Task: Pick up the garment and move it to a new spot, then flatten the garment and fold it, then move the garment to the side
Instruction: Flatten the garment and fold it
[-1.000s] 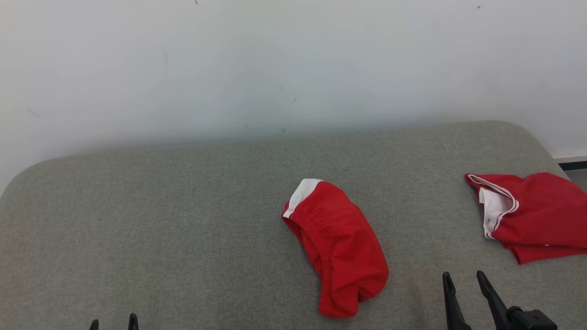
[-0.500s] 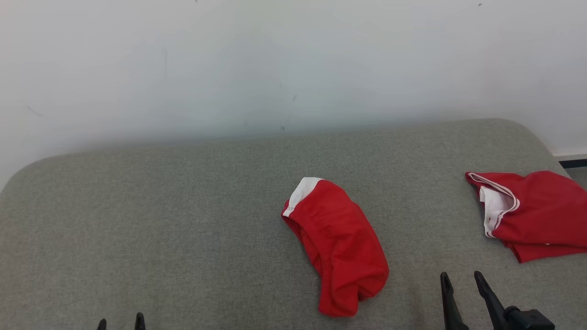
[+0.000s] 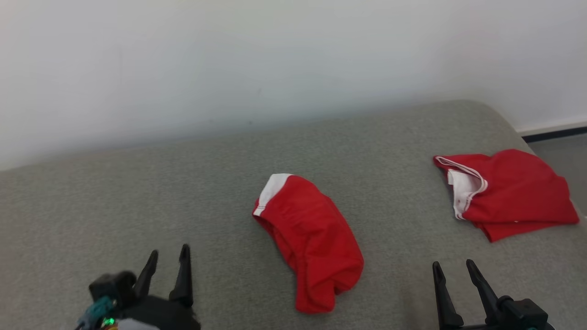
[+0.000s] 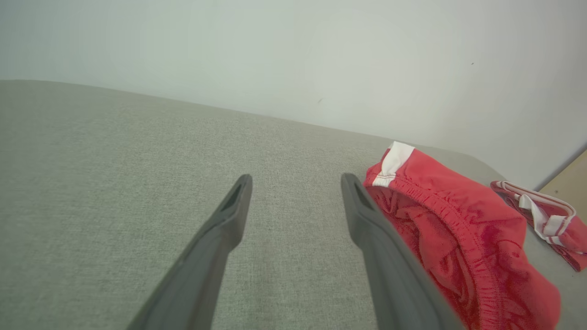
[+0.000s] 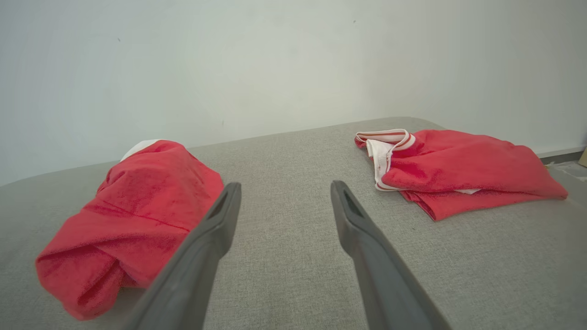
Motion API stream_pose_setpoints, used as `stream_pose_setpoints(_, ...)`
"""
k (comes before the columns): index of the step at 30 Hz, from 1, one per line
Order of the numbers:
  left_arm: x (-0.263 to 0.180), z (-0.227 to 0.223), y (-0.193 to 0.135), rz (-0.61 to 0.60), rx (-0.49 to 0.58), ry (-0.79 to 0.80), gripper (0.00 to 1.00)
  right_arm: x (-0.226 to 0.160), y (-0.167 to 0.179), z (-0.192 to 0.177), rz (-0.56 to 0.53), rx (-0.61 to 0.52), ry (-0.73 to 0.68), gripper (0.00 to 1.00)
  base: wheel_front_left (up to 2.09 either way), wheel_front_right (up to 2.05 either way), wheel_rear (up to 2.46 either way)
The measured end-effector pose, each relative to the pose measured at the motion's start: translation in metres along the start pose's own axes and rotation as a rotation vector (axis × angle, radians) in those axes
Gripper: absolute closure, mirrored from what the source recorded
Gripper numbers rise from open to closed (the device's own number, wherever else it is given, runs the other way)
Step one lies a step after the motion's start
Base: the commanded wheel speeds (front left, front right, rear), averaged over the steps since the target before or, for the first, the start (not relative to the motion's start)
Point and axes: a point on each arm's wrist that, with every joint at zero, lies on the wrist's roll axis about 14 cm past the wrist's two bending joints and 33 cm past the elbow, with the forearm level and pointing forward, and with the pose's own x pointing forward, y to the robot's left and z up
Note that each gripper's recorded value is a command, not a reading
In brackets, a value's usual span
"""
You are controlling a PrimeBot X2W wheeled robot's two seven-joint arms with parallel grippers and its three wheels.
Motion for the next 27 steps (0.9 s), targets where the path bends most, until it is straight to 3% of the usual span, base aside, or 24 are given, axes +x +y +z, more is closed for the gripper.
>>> stream_pose_setpoints(7, 0.042, -0.021, -0.040, -0.094, -0.041, 0.157, 0.00, -0.011, -0.018, 0.002, -0.062, -0.006, -0.002, 0.00, 0.00, 0.00, 0.00)
stream_pose_setpoints(17, 0.069, -0.074, -0.097, -0.199, -0.098, 0.373, 0.00, -0.033, -0.052, 0.001, -0.184, -0.015, 0.009, 0.00, 0.00, 0.00, 0.00)
stream_pose_setpoints(27, 0.090, -0.091, -0.122, -0.224, -0.178, 0.465, 0.00, -0.037, -0.061, -0.003, -0.224, -0.021, 0.031, 0.00, 0.00, 0.00, 0.00)
